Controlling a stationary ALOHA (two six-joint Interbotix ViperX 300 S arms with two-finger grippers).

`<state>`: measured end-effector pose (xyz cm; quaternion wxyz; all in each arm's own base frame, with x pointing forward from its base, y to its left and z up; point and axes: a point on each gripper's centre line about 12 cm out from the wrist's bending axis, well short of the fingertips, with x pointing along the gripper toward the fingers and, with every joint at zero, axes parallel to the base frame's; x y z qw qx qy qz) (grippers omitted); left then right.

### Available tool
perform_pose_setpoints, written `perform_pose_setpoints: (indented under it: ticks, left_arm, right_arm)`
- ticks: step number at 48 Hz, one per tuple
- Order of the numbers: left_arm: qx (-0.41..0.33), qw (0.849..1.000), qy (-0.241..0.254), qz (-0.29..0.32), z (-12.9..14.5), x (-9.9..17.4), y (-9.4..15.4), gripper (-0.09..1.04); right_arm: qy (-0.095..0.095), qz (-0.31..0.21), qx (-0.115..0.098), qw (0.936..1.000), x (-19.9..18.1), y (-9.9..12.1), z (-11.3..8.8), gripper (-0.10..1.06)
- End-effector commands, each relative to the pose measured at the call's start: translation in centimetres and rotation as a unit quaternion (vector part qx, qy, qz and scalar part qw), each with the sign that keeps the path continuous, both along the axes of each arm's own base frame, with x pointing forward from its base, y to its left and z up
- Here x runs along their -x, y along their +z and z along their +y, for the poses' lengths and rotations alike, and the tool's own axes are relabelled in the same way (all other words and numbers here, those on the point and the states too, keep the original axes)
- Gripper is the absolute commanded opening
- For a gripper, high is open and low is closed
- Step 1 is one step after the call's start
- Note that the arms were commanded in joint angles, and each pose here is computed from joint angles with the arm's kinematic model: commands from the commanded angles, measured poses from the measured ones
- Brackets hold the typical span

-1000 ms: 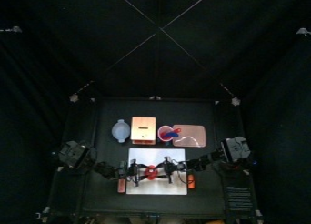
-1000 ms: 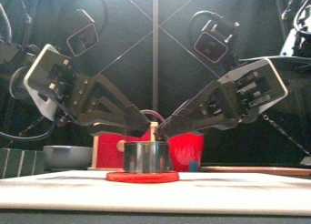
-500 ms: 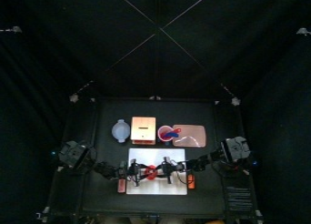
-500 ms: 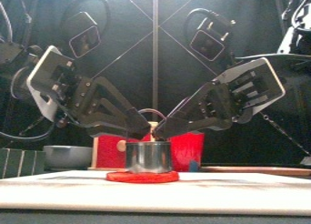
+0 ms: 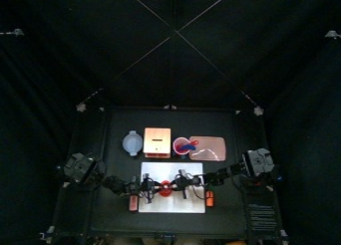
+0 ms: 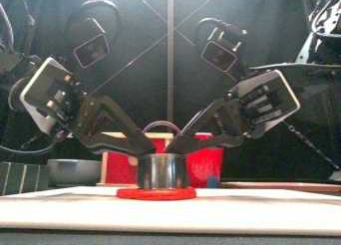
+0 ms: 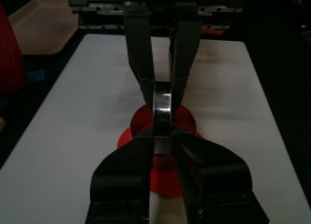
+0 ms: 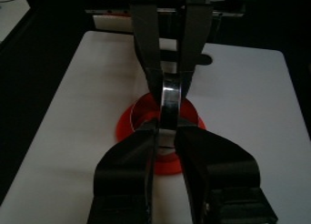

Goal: Get the cutter from the drawer then cut the dough then place the extra dough in the bowl
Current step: Cut the dough

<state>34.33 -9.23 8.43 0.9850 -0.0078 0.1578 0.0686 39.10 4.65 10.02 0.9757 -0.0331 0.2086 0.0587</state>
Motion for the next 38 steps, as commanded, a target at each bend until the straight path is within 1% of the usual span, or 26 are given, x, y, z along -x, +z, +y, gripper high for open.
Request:
perform_pose_setpoints:
  ticks: [1,7,13,16,20,25,31,38]
  left_arm:
    - [0.006,1.0,-0.003,-0.016,-0.3,-0.1,1.2,0.59]
    - [0.006,1.0,-0.009,-0.01,-0.4,-0.1,1.1,0.59]
    - [0.007,1.0,-0.017,-0.001,-0.7,-0.2,0.8,0.59]
    - [0.007,1.0,-0.018,0.008,-0.7,-0.2,0.5,0.59]
    - [0.009,0.999,-0.022,0.023,-1.0,-0.4,-0.1,0.59]
    - [0.013,0.998,-0.027,0.047,-1.3,-0.5,-1.0,0.58]
    - [0.015,0.997,-0.032,0.07,-1.7,-0.5,-2.2,0.57]
    - [0.016,0.996,-0.027,0.089,-2.0,-0.3,-3.6,0.55]
  right_arm:
    - [-0.011,-0.004,0.0,0.9999,-0.3,1.0,-0.8,0.59]
    - [-0.012,0.023,-0.002,0.9997,0.2,0.1,-0.7,0.58]
    - [-0.021,0.042,-0.008,0.9989,0.4,-0.4,-0.7,0.58]
    - [-0.022,0.049,-0.01,0.9985,0.4,-0.7,-0.6,0.58]
    - [-0.023,0.063,-0.011,0.9977,0.7,-1.3,-0.4,0.58]
    - [-0.031,0.075,-0.016,0.9966,0.8,-1.9,-0.5,0.58]
    - [-0.03,0.079,-0.02,0.9963,0.6,-2.2,0.0,0.58]
    - [-0.042,0.091,-0.031,0.9945,0.6,-3.2,0.4,0.58]
